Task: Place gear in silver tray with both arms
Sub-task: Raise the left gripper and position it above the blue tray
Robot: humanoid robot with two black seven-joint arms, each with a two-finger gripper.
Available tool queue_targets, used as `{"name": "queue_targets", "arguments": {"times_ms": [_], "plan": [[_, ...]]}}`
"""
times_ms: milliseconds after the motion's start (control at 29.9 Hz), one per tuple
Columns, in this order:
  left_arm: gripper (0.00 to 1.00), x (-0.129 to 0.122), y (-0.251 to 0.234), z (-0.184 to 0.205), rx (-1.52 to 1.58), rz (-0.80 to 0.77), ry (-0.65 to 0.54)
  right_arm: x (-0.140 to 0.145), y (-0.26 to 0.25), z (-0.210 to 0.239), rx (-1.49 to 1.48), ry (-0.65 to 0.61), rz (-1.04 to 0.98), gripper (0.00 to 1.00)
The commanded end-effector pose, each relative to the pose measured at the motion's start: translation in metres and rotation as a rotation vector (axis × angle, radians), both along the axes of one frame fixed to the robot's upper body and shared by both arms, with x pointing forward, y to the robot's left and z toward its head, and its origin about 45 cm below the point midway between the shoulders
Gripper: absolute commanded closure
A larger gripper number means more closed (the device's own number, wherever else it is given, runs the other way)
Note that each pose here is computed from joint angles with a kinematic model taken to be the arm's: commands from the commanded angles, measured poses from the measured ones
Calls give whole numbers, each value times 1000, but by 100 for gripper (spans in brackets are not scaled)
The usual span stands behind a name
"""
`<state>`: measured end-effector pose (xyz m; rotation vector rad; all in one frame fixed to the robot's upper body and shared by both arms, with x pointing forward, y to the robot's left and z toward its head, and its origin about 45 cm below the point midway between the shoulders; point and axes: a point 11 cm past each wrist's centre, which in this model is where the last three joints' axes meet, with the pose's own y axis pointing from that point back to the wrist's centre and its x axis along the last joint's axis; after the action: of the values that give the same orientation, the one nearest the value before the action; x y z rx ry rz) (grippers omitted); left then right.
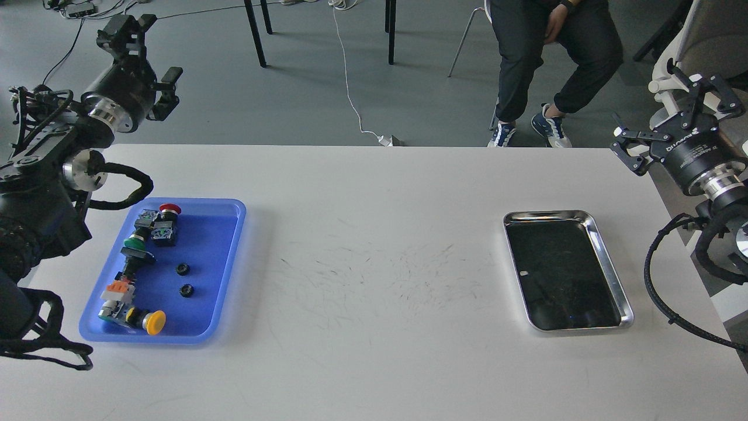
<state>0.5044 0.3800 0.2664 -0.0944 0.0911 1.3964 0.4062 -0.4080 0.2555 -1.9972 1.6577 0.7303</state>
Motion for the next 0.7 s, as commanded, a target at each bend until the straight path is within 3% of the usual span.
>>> {"name": "queue_targets", "arguments": {"times_ms": [0, 201, 368, 668], "plan": [[2, -2, 10, 4, 65, -4, 8, 1, 2, 0, -4, 1, 7, 1], [2, -8, 31, 21, 161, -32, 1, 1, 3, 0, -9, 0, 9, 1], [2, -18, 22, 54, 248, -178, -47, 2, 3, 1, -8, -2, 9, 1], [2, -86, -25, 103, 450, -531, -121, 2, 4, 2, -7, -6, 12, 1]]}}
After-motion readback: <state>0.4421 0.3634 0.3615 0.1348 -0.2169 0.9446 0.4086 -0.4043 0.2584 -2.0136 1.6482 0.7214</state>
